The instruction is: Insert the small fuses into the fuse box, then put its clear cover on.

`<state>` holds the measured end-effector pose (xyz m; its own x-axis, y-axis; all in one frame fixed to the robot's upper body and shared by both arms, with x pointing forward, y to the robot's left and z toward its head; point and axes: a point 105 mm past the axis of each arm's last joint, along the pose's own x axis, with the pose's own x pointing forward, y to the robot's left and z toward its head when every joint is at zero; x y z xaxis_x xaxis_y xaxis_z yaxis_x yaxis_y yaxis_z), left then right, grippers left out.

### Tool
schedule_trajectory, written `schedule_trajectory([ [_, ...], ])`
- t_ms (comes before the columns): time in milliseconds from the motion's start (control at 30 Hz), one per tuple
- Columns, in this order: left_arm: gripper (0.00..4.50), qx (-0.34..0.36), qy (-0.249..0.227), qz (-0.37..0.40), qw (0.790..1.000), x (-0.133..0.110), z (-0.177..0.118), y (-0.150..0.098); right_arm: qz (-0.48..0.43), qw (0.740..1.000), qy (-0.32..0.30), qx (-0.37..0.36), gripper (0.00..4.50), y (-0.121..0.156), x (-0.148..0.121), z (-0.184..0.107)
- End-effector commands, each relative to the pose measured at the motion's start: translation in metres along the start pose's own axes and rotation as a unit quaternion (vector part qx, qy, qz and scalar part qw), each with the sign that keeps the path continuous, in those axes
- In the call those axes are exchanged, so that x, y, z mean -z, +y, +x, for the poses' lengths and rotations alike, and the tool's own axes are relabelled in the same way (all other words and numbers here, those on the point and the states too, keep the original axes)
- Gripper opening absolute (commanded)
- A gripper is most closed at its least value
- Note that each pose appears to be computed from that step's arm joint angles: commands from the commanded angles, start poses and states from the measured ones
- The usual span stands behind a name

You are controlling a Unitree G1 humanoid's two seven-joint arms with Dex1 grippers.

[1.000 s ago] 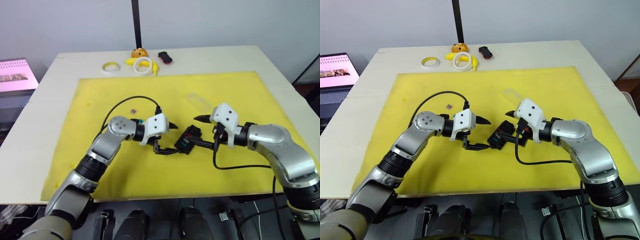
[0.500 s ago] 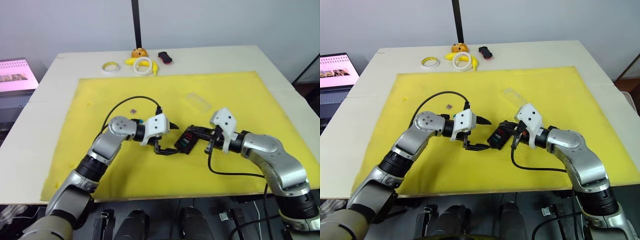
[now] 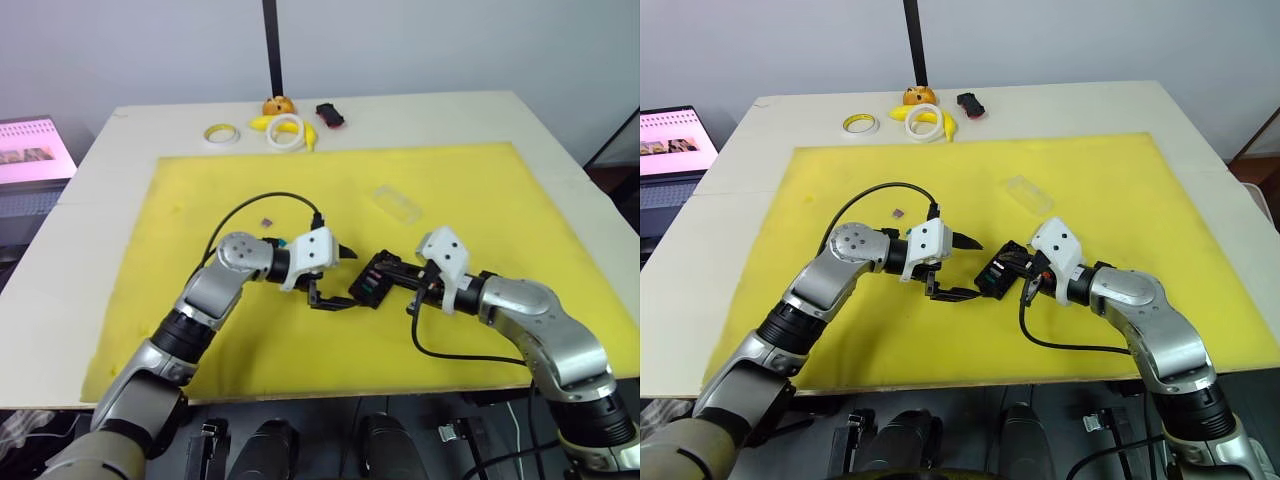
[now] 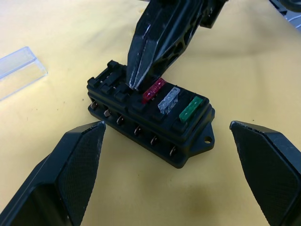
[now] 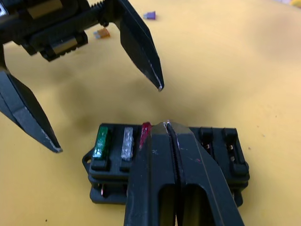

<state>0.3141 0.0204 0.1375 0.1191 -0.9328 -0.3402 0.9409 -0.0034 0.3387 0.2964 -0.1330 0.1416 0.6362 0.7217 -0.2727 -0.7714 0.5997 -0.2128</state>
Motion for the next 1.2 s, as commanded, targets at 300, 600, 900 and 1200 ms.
schedule_trajectory([
  [300, 4.50, -0.005, -0.012, 0.019, 1.000, -0.011, -0.002, 0.005, -0.035, 0.999, -0.037, 0.002, 0.02, -0.001, -0.026, -0.004],
  [600, 4.50, -0.007, -0.013, 0.019, 1.000, -0.011, -0.002, 0.006, -0.034, 0.999, -0.033, -0.019, 0.02, 0.010, -0.026, 0.000],
  [900, 4.50, -0.009, -0.012, 0.019, 1.000, -0.011, -0.003, 0.007, -0.034, 0.999, -0.025, -0.016, 0.02, 0.009, -0.021, 0.000],
  [1200, 4.50, -0.008, -0.013, 0.020, 1.000, -0.011, -0.002, 0.007, -0.037, 0.999, -0.021, -0.024, 0.02, 0.014, -0.019, 0.001],
])
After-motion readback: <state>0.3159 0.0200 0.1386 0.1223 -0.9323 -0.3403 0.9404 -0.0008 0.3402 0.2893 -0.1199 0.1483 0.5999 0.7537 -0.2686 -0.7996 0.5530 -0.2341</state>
